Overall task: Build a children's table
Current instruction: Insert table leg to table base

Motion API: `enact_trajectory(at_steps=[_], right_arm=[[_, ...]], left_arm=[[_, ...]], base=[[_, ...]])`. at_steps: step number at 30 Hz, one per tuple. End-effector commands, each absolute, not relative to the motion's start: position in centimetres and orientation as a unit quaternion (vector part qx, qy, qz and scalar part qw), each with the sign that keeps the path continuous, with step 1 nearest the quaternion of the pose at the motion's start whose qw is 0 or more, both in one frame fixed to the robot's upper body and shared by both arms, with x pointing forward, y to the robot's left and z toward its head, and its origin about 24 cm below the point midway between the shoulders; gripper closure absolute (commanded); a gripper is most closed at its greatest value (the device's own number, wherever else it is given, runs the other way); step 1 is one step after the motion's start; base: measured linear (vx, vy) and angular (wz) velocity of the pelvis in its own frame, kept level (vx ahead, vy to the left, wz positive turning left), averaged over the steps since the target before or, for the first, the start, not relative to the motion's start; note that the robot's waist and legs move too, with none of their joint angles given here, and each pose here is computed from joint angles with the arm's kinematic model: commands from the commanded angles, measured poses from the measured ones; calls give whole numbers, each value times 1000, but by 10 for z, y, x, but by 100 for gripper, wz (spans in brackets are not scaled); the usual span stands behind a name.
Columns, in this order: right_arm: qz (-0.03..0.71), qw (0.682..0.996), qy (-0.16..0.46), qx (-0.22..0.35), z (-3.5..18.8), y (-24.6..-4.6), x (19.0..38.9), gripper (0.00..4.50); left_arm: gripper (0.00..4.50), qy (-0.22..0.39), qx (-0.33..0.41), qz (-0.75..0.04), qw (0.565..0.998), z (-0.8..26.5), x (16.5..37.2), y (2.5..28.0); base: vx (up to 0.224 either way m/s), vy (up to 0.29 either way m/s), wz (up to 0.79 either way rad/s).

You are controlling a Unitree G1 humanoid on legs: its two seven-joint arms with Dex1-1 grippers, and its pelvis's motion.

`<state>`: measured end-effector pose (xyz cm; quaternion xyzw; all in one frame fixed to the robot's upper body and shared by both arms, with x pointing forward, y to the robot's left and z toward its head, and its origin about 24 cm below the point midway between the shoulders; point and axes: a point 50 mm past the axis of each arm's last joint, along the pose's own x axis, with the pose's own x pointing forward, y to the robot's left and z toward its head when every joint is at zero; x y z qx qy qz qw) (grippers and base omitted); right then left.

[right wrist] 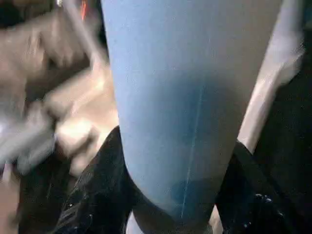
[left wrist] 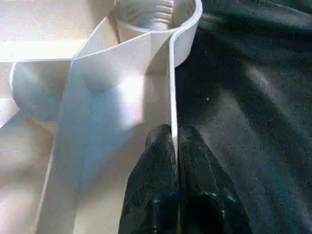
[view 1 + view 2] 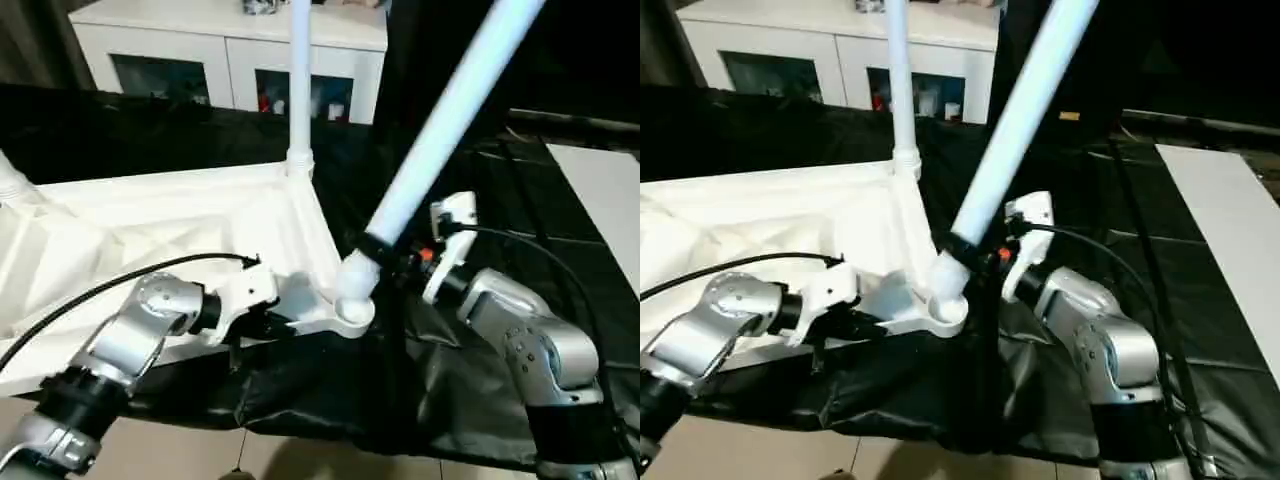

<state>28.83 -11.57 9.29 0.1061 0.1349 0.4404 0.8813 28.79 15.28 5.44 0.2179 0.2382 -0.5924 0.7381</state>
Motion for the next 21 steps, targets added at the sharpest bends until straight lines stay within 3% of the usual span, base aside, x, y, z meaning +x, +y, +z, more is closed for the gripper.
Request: enact_trajectory(at_steps=[1,14,21], right_arm=[[461,869,160,80,90,-113,287,267],[448,874,181,38,87,-116,300,267],[443,874,195,46,79,-114,303,267]], left_arm=[[450,223,236,-608,725,58,291,143],[450,221,252,-611,717,58,291,146],[450,217,254,-616,714,60,292,145]], base=[[0,0,0],[0,0,0],[0,0,0]])
